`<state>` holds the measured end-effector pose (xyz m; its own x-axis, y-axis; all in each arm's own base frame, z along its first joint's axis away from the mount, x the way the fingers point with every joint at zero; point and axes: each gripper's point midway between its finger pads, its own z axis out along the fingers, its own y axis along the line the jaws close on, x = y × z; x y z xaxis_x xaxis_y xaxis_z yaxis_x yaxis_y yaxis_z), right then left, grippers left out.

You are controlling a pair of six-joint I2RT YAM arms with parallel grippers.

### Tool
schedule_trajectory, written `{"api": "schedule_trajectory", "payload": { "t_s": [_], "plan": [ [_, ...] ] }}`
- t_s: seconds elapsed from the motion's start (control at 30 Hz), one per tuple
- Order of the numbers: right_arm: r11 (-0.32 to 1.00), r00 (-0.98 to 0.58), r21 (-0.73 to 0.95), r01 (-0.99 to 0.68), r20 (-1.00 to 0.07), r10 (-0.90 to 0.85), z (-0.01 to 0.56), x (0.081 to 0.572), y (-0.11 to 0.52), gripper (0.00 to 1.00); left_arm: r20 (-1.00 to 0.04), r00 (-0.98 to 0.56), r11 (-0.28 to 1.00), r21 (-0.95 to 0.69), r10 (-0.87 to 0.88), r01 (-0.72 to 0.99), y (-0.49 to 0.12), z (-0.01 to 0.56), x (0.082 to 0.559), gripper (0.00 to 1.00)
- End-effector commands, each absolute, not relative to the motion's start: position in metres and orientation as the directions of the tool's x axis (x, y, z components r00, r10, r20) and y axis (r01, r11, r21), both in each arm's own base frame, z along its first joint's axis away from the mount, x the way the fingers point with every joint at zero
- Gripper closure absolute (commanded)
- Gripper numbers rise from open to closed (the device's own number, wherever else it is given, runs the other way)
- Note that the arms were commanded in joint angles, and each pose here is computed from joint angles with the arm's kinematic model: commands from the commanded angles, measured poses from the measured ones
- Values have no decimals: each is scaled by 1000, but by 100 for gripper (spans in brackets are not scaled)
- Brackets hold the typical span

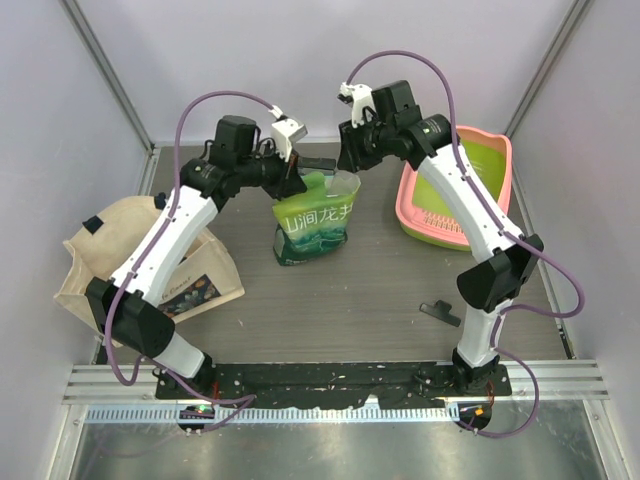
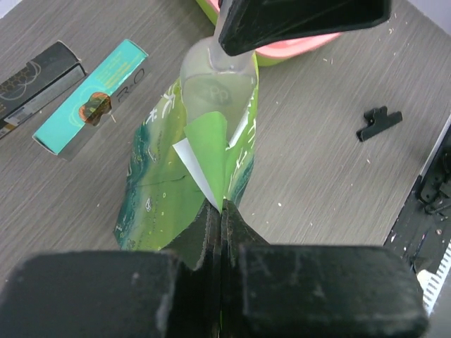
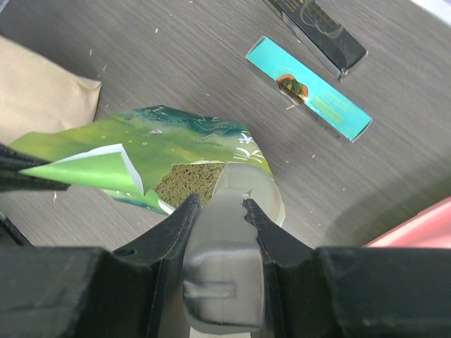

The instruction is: Fill the litter box with clean litter

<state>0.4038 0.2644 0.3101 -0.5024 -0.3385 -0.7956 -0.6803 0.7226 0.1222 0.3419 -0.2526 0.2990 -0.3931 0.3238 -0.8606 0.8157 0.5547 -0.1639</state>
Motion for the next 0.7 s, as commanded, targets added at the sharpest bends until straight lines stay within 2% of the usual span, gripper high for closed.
{"api": "schedule_trajectory", "payload": {
  "t_s": [0.0, 0.37, 0.6, 0.67],
  "plan": [
    [866, -547, 169, -471, -826, -137, 328, 427, 249, 99, -943, -295, 545, -168, 155, 822, -266, 354, 347, 100],
    [892, -667, 233, -387, -739, -96, 279, 423, 262, 99, -942, -333, 594, -242, 47, 767, -269, 363, 362, 100],
    [916, -672, 185, -357, -732, -114, 242, 420, 258, 99, -926, -377, 582, -307, 0, 753, -273, 358, 359, 100],
    [930, -638, 122, -346, -758, -137, 234, 421, 255, 99, -918, -395, 579, -341, -36, 741, -275, 360, 359, 100]
  ]
}}
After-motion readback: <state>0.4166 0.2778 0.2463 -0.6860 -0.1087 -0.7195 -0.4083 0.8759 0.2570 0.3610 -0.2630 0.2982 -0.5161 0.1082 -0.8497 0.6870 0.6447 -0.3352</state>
